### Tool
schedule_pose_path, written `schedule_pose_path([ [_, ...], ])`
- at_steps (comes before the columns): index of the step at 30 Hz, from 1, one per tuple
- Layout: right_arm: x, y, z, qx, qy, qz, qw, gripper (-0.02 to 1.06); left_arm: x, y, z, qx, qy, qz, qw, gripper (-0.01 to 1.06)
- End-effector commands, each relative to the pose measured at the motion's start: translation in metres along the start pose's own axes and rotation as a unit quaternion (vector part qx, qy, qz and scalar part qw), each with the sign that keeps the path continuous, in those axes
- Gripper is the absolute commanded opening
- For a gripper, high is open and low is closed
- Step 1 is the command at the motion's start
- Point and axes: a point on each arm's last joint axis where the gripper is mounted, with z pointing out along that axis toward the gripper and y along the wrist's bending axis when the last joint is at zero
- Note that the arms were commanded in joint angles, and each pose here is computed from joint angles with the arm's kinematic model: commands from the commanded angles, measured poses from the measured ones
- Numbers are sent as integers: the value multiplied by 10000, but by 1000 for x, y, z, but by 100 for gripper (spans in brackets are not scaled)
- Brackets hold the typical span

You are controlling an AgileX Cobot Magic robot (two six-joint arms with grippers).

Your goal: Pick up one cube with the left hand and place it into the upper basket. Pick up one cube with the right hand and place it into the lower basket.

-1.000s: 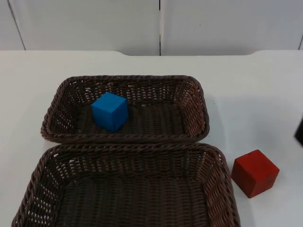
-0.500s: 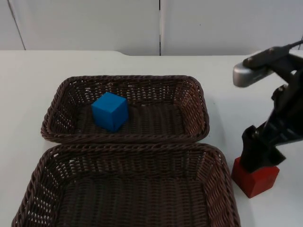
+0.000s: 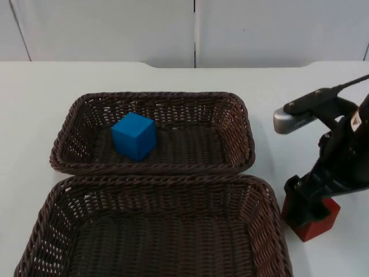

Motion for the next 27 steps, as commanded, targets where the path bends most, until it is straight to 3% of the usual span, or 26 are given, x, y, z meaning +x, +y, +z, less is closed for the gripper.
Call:
schedule_pose_path([
  [1,-2,1,3,11,-36,-30,10000,105,1,0,0,31,-31,-57,10000,105],
  [8,-1,1,11,4,23,-30,10000,99,1,0,0,31,-31,-57,10000,105],
  [11,0,1,12,3,57,-36,10000,80,1,0,0,31,-31,-57,10000,105],
  [12,0,1,12,3,57,-36,10000,80,1,0,0,31,-31,-57,10000,105],
  [15,0,1,12,20,59,-72,10000,48,1,0,0,12,-23,-34,10000,105],
  [16,-1,1,11,21,50,-72,10000,33,1,0,0,12,-23,-34,10000,105],
  [17,-1,1,11,21,50,-72,10000,33,1,0,0,12,-23,-34,10000,105],
  [20,-2,1,5,28,-5,-72,10000,3,1,0,0,12,-23,-34,10000,105],
  [27,-5,0,-28,113,-290,-151,9994,0,1,0,0,-10,-25,-6,10000,105],
])
